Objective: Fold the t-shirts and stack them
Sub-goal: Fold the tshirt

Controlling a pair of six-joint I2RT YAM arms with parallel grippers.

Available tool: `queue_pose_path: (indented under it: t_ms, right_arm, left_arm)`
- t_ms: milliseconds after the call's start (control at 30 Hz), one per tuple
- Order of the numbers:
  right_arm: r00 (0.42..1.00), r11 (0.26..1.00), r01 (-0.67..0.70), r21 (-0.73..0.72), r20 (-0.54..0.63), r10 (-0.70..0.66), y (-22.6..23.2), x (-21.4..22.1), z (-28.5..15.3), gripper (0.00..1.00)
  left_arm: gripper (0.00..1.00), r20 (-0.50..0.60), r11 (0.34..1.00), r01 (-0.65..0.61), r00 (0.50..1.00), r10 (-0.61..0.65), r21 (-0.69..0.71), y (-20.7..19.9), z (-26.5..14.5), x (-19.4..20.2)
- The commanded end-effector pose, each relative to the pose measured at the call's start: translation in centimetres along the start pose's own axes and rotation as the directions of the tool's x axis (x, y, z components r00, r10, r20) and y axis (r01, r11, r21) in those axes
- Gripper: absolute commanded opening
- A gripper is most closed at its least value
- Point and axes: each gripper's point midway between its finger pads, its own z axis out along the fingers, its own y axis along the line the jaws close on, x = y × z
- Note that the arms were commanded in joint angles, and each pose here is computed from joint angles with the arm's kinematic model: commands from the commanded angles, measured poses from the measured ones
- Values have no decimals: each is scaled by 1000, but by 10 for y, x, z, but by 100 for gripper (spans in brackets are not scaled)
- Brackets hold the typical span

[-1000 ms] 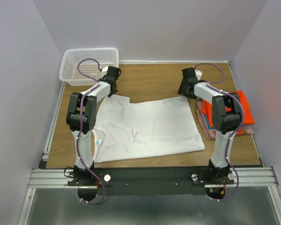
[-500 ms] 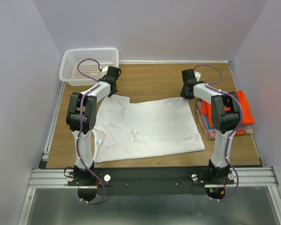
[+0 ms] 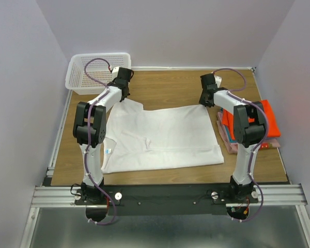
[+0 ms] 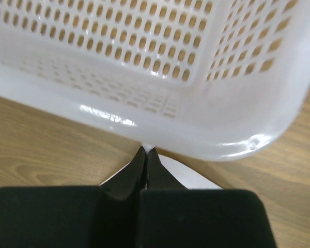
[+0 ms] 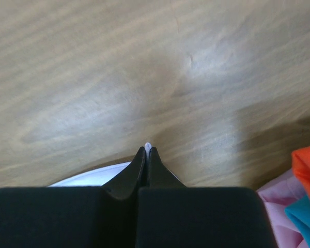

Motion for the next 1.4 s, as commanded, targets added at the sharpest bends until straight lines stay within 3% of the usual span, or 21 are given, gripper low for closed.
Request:
queue_pose_path:
  t_ms: [0, 200, 367, 900, 1133, 1367]
  right_arm:
    - [997, 1000, 7, 16, 75, -8, 2, -31, -6, 0]
    - [997, 1000, 0, -13, 81, 1, 3, -34, -19, 1]
    - [999, 1000, 0, -16, 47, 0, -6, -13, -27, 0]
    - [999, 994, -45, -101, 22, 47, -30, 29, -84, 0]
    - [998, 990, -49, -135, 22, 53, -43, 49, -109, 0]
    - [999, 989, -48, -137, 7, 50, -56, 70, -119, 0]
  left_arm:
    - [0, 115, 1000, 14, 993, -12, -13, 0, -18, -47]
    - [0, 121, 999, 38, 992, -40, 19, 2, -30, -44]
    - [0, 108, 997, 61, 992, -66, 47, 12, -40, -17]
    - [0, 149, 965, 204, 962, -229, 168, 38, -124, 41]
    - [0, 135, 955, 256, 952, -276, 151, 67, -138, 82]
    - [0, 122, 942, 272, 947, -299, 199, 69, -149, 98]
